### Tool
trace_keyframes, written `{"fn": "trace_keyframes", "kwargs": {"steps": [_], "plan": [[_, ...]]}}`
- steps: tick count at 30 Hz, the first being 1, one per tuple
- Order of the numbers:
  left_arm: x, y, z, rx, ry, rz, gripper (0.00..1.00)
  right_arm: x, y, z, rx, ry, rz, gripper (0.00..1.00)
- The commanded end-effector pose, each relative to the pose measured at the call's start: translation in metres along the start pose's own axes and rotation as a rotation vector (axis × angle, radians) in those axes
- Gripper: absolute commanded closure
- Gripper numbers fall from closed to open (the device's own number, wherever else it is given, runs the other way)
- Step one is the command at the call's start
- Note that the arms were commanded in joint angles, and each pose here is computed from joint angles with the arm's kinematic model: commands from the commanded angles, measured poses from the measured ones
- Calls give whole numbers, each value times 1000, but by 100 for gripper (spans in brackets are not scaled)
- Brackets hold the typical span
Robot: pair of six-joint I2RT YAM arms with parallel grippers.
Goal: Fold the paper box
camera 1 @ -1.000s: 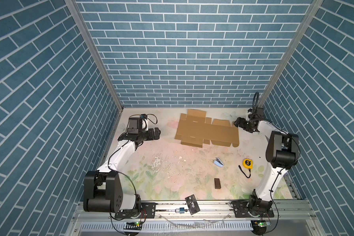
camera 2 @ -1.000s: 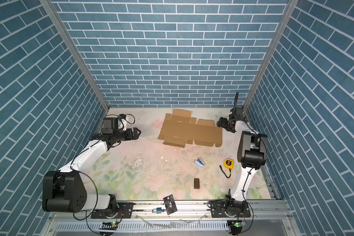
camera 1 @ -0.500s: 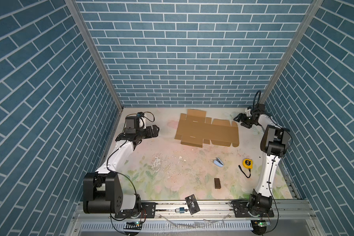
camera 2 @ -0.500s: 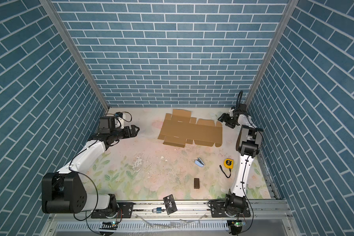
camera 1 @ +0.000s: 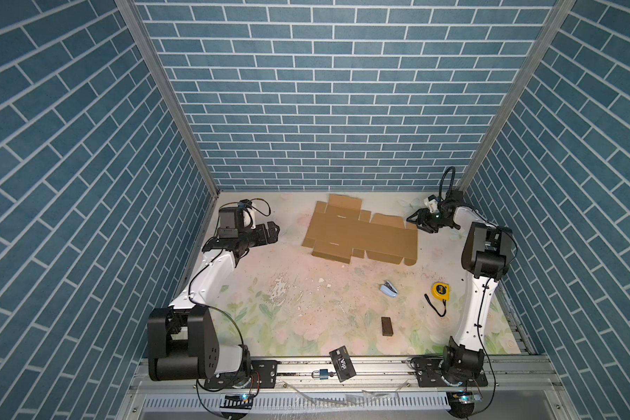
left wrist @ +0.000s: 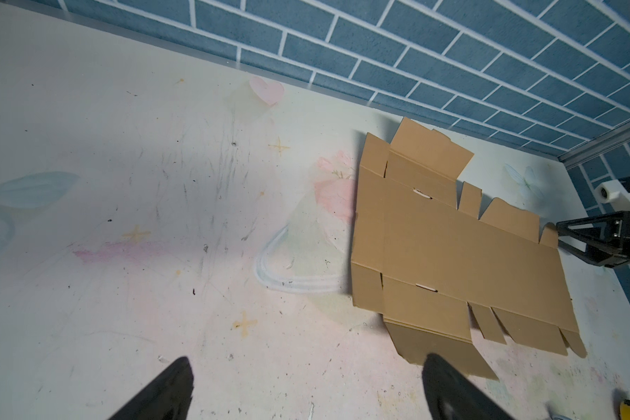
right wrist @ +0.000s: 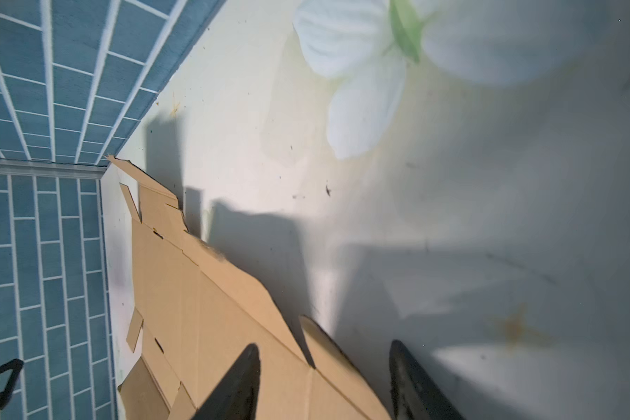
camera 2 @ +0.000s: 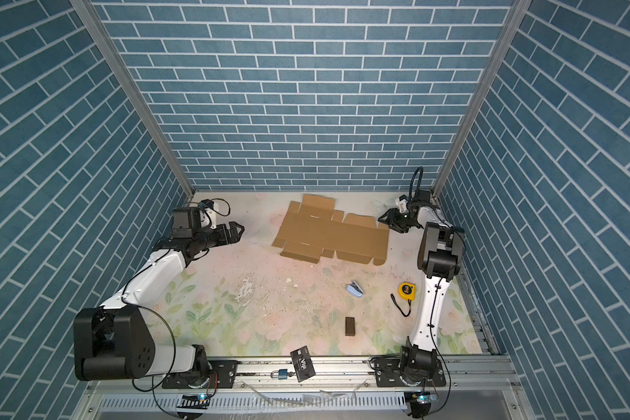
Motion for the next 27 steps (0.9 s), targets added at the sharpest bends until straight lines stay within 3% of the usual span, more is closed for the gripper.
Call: {"fn": "trace_keyframes", "kwargs": {"steps": [1,12,15,18,22,23,27], "plan": [[-5,-3,-2,5,17,-27,1,-1,15,7,1,-14,46,51],[-9,-4,2,4,10,-45,0,2,21,23,-62,-10,69,71],[-11,-5,4,6,8,-52,0,6,21,26,-77,-12,91,85],[-13,-6,5,16,5,-55,0,8,20,35,-118,-16,102,89],[-18,-13,4,81,2,-64,1,9,26,59,-221,-103,87,93],[-19,-15,3,103,0,-62,1,9,28,66,-242,-136,79,100],[-24,-25,-1,205,-29,-41,0,9,38,93,-279,-180,98,100]]}}
Point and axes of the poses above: each gripper's point midway between its finger pads, its own x axis out along the fingers, its own z axis along the line the jaws close on, y = z × x, the point moved 10 cm from there along -x, back along the fingers, and after that the axes turned 7 degrees about -x, right-handed, at the moved point
